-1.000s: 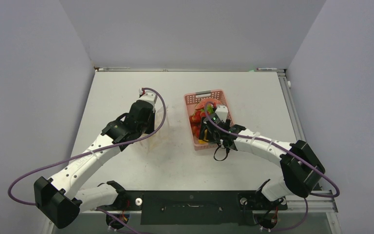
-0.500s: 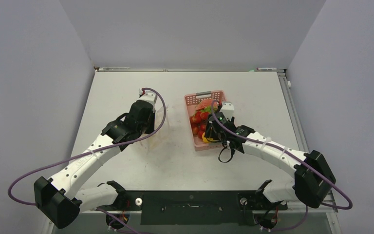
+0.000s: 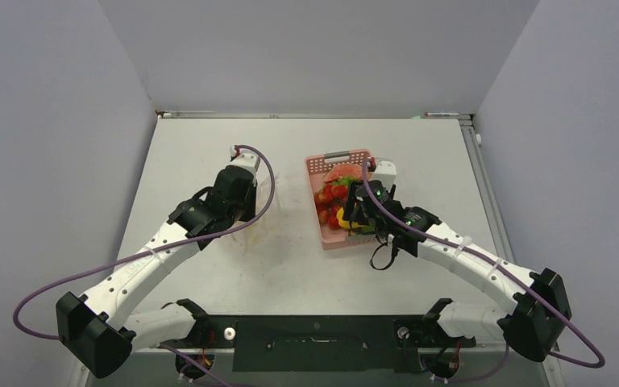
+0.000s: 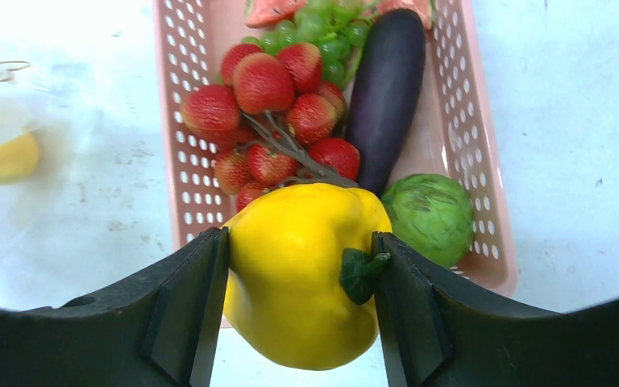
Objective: Place the food in the zip-top bag and seal the zipper
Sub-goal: Pick up the fake vegetable from the bin, then place the fake vegetable in the zipper food storage bag, then pick up the fake fruit from the bin.
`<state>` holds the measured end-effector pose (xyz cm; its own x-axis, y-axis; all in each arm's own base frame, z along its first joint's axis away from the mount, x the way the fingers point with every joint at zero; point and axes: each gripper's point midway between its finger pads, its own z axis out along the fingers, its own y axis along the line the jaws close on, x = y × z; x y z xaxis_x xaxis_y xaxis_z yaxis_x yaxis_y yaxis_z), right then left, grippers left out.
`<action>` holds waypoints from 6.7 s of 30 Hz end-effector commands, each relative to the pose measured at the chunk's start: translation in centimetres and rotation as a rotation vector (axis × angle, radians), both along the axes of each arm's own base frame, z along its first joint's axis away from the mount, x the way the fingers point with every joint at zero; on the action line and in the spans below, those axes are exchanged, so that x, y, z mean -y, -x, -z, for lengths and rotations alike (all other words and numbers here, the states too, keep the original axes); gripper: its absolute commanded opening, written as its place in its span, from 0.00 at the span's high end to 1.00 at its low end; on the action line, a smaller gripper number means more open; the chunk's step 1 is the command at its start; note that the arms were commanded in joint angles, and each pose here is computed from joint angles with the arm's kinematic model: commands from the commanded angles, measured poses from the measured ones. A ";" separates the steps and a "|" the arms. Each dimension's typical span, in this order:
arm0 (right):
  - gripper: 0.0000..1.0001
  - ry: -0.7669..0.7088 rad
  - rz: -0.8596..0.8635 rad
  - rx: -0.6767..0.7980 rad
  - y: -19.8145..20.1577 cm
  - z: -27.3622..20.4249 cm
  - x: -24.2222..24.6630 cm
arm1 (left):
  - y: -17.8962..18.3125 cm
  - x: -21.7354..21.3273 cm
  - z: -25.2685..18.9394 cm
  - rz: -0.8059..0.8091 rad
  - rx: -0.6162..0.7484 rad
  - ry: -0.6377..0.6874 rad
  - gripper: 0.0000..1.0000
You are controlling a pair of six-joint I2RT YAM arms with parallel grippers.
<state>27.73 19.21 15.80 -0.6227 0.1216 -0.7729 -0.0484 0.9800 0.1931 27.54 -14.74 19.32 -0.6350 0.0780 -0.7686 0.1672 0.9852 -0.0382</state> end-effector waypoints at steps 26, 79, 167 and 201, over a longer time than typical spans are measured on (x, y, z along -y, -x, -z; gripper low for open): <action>0.72 -0.280 -0.335 0.175 0.3 -10.1 -15.6 | -0.6 0.6 -0.8 0.013 0.020 0.027 1.00; 0.13 -0.369 -0.423 0.089 1.5 -6.6 -24.1 | -0.4 0.1 -2.4 -0.008 0.075 0.062 1.00; 0.27 0.365 0.086 -0.196 -1.5 8.1 5.9 | -0.6 0.3 -1.4 -0.002 0.046 0.040 1.00; 0.72 0.281 0.107 -0.024 -3.2 -0.7 4.8 | -0.6 0.4 -1.3 0.002 0.041 0.039 1.00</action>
<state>30.19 14.11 12.48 -0.7075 -0.0562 -0.7045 0.0440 0.9914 -0.1232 27.60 -14.42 19.70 -0.6275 0.0674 -0.7757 0.1598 0.9862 -0.0436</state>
